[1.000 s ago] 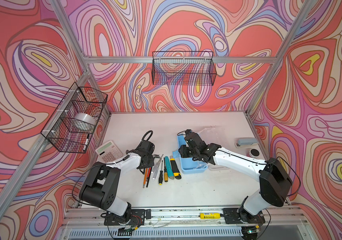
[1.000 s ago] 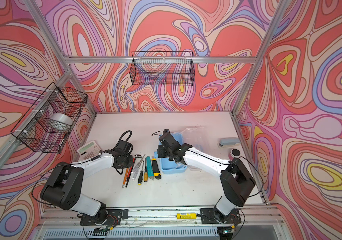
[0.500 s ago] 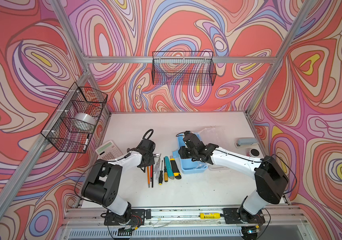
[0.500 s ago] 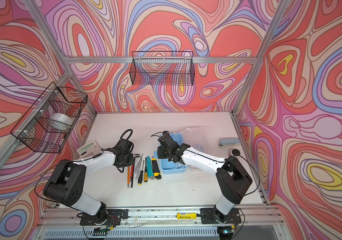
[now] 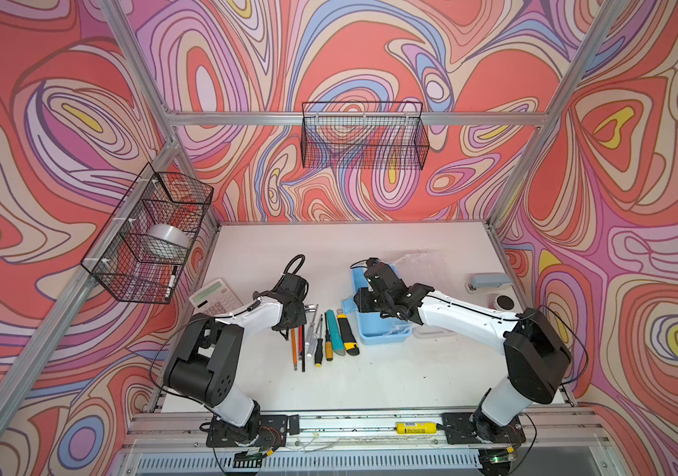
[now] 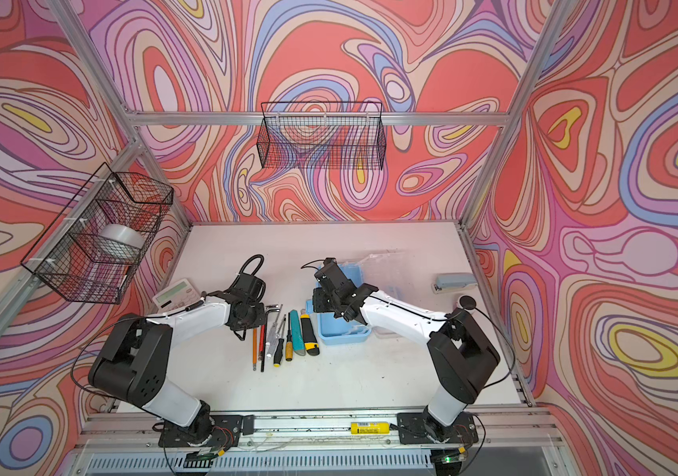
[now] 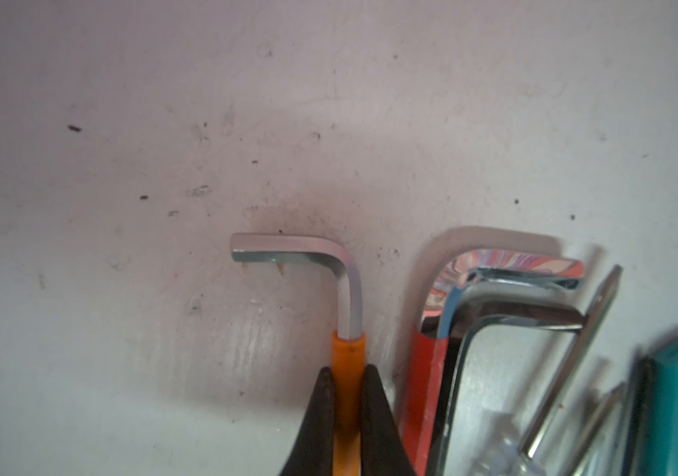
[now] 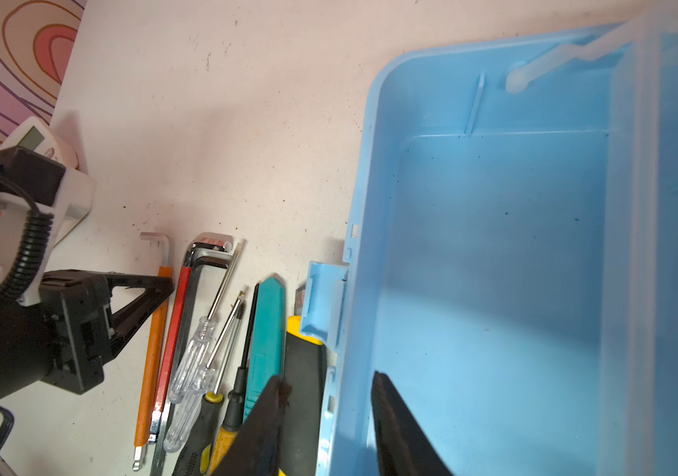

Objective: Pack the tool kit
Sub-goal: 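Lift the orange hex key with the left gripper and carry it over the blue box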

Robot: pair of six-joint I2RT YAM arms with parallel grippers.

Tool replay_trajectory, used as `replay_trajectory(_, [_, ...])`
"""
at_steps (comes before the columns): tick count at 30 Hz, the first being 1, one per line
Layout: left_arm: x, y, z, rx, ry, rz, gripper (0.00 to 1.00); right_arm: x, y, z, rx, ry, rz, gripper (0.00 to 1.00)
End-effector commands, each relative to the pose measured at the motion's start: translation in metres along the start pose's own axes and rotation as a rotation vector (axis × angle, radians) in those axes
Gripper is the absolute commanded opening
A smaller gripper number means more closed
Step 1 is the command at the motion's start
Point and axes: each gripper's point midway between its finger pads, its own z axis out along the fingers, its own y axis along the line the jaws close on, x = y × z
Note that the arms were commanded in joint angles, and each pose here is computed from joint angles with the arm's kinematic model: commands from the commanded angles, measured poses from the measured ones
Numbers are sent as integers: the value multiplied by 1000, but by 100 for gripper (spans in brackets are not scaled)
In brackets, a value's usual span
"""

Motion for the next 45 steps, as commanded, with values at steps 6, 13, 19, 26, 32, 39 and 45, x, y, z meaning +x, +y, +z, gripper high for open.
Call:
replay_trajectory(6, [-26,-14,-81,196,-171,-85,0,-10,-2,-2,-31,-26,36,38])
replay_trajectory(13, [-41,-21,-135,305,-271,-99,0,-14,-8,-5,-38,-36,56,38])
replay_trajectory(19, [-46,-51,-165,505,-269,-113,0,-29,-15,-24,-37,-89,79,38])
replay_trajectory(26, [-52,-117,-205,719,-290,-75,0,-44,-30,-49,2,-149,87,38])
replay_trajectory(32, [-59,-184,-206,798,-267,-1,0,-59,-47,-74,28,-228,122,38])
replay_trajectory(39, [-68,-238,-184,849,-231,-14,0,-64,-59,-94,50,-273,133,38])
replay_trajectory(45, [-64,-269,-150,798,-174,20,0,-61,-64,-97,55,-281,144,38])
